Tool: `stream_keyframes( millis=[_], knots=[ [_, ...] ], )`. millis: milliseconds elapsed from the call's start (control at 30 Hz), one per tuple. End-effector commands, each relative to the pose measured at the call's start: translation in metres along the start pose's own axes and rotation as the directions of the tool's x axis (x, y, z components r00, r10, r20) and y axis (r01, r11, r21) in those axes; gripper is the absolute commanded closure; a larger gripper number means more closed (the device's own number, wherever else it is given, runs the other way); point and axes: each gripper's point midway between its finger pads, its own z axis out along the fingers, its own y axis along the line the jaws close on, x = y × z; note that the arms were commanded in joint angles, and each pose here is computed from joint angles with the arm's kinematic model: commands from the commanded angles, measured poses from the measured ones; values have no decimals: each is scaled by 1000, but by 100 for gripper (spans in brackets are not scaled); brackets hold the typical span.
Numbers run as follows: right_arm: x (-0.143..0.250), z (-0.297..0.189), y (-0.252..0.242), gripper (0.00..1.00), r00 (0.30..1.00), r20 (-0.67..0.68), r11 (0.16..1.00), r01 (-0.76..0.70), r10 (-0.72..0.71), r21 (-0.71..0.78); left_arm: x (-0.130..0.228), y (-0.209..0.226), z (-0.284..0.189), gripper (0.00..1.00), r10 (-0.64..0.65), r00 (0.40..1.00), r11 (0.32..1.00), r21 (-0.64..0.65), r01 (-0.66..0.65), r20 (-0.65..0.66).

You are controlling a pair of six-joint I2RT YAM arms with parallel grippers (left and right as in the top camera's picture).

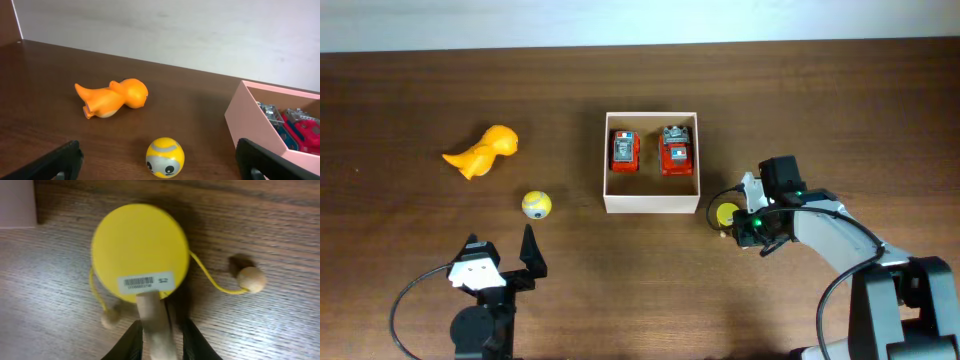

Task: Pack container
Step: 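Lift the yellow rattle drum with the right gripper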

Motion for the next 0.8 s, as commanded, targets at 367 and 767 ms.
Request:
stream_keyframes(
  millis=[367,767],
  knots=[
    [7,4,-18,85,1000,-20,996,-10,11,93,0,1,0,1,15,1000,1000,0,-15,6],
    [-5,1,-17,90,1000,19,996,-5,3,91,0,1,0,1,15,1000,1000,-1,-15,6]
  ],
)
